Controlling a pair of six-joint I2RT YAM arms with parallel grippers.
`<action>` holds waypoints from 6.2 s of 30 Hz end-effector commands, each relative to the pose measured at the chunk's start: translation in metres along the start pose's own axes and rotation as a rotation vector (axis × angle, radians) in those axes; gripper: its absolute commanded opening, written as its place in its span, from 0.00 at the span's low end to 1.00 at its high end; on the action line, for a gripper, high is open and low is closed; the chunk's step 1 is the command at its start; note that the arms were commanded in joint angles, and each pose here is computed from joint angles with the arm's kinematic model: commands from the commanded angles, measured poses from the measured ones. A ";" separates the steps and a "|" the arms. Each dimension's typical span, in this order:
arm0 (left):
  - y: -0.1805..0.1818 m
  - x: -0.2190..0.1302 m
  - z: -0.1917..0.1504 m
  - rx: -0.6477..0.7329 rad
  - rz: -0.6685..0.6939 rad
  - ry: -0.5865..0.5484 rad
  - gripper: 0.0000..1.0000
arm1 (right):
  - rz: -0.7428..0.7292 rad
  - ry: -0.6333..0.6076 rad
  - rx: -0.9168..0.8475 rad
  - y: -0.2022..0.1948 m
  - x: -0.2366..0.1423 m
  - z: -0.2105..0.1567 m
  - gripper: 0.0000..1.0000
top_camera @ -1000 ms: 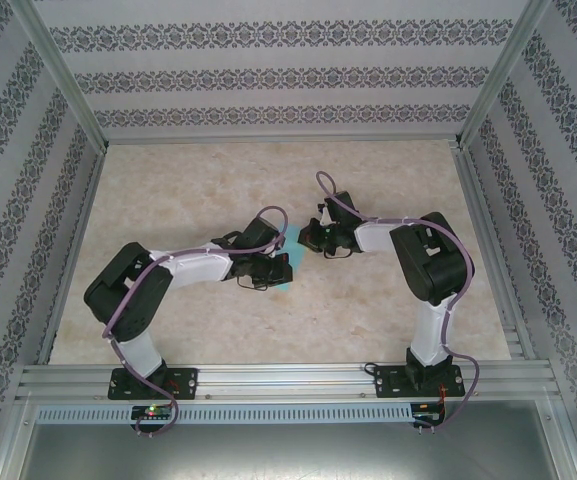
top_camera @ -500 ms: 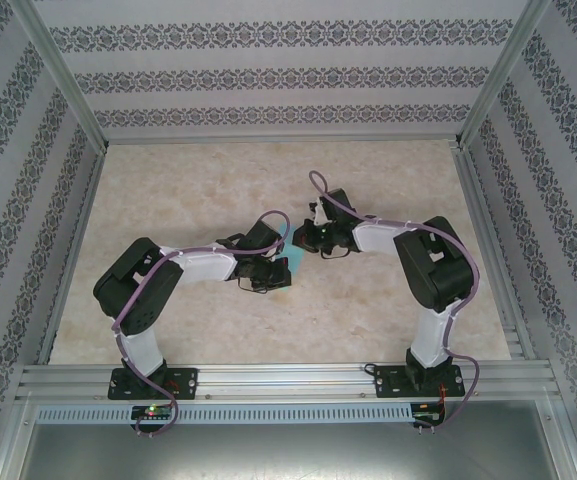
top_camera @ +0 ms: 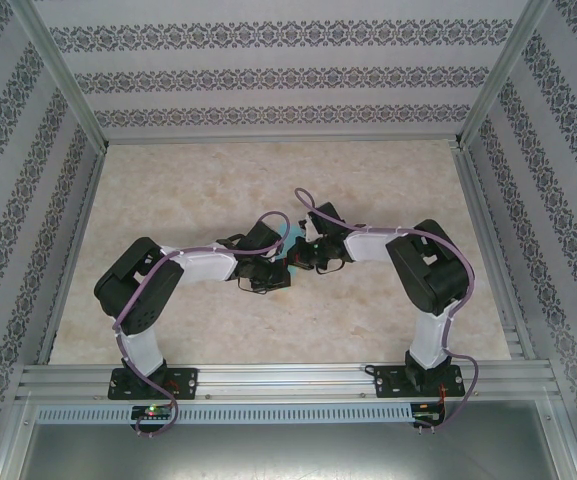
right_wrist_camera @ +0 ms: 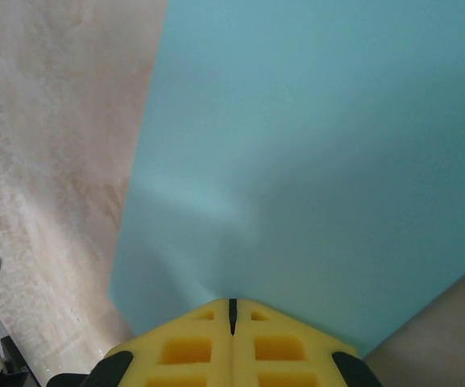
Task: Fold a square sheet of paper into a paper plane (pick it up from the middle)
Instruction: First fold in half a square sheet of paper at the center of the table, then move the paper to the center of the table, then rotate the paper at the center of the table, then fold the triangle a second time at the center of the table.
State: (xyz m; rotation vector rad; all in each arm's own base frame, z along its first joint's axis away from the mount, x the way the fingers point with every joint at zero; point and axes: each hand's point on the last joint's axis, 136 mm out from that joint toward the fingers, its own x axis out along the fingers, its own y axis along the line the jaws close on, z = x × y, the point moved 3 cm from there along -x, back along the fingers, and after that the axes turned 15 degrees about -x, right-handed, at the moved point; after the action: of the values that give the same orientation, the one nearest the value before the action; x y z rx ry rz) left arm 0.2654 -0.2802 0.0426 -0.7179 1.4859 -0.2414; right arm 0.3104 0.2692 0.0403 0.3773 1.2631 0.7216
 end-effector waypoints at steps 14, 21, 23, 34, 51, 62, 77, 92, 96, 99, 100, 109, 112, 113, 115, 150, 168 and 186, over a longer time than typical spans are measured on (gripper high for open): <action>0.033 0.012 -0.015 -0.062 0.112 0.071 0.00 | -0.073 -0.083 0.052 -0.079 -0.013 0.063 0.00; 0.022 0.010 -0.010 -0.045 0.085 0.078 0.00 | -0.153 -0.146 0.015 -0.078 -0.039 0.088 0.00; 0.010 0.005 -0.004 -0.039 0.047 0.072 0.00 | -0.170 -0.167 0.004 -0.070 -0.048 0.089 0.00; -0.016 -0.085 0.065 -0.123 -0.075 -0.139 0.41 | -0.352 -0.136 -0.051 -0.015 -0.039 0.049 0.37; 0.076 -0.151 0.104 -0.244 0.119 -0.319 1.00 | -0.498 0.095 -0.253 0.001 0.020 0.029 0.54; 0.075 -0.151 0.108 -0.257 0.085 -0.284 1.00 | -0.295 0.296 -0.715 0.030 0.019 -0.023 0.54; 0.074 -0.129 0.081 -0.274 -0.005 -0.114 1.00 | -0.604 -0.119 -0.142 0.027 -0.036 0.052 0.75; 0.060 -0.113 0.074 -0.248 -0.047 -0.011 1.00 | -0.506 -0.019 -0.023 -0.006 0.011 0.056 0.61; 0.057 -0.109 0.068 -0.242 -0.046 0.007 1.00 | -0.502 -0.023 -0.048 -0.006 0.011 0.059 0.57; 0.056 -0.106 0.065 -0.241 -0.045 0.019 1.00 | -0.481 -0.025 -0.093 -0.002 0.012 0.065 0.55; 0.056 -0.106 0.065 -0.241 -0.045 0.019 1.00 | -0.463 -0.022 -0.113 0.000 0.014 0.067 0.55; 0.056 -0.105 0.059 -0.249 -0.038 0.024 1.00 | -0.514 -0.101 -0.155 0.008 -0.020 0.074 0.54; 0.055 -0.104 0.057 -0.250 -0.037 0.027 1.00 | -0.442 -0.091 -0.156 0.016 -0.013 0.071 0.51; 0.055 -0.103 0.056 -0.252 -0.036 0.028 1.00 | -0.422 -0.082 -0.153 0.017 -0.008 0.071 0.48; 0.054 -0.103 0.054 -0.252 -0.038 0.029 1.00 | -0.410 -0.067 -0.143 0.016 -0.003 0.071 0.44; 0.040 -0.067 0.016 -0.295 0.024 0.115 0.53 | -0.363 -0.015 -0.052 -0.017 0.007 0.059 0.40; 0.112 -0.127 0.067 -0.525 -0.017 -0.094 0.84 | -0.628 0.233 -0.525 0.072 -0.007 -0.033 0.88; 0.121 -0.129 0.067 -0.528 -0.013 -0.103 1.00 | -0.680 0.366 -0.495 0.051 0.032 -0.051 0.89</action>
State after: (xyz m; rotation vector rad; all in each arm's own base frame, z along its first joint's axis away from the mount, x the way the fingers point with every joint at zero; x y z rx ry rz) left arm 0.2878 -0.0976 0.0732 -1.1518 1.4483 0.1849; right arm 0.2518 0.3281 0.0447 -0.5573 1.3478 0.5437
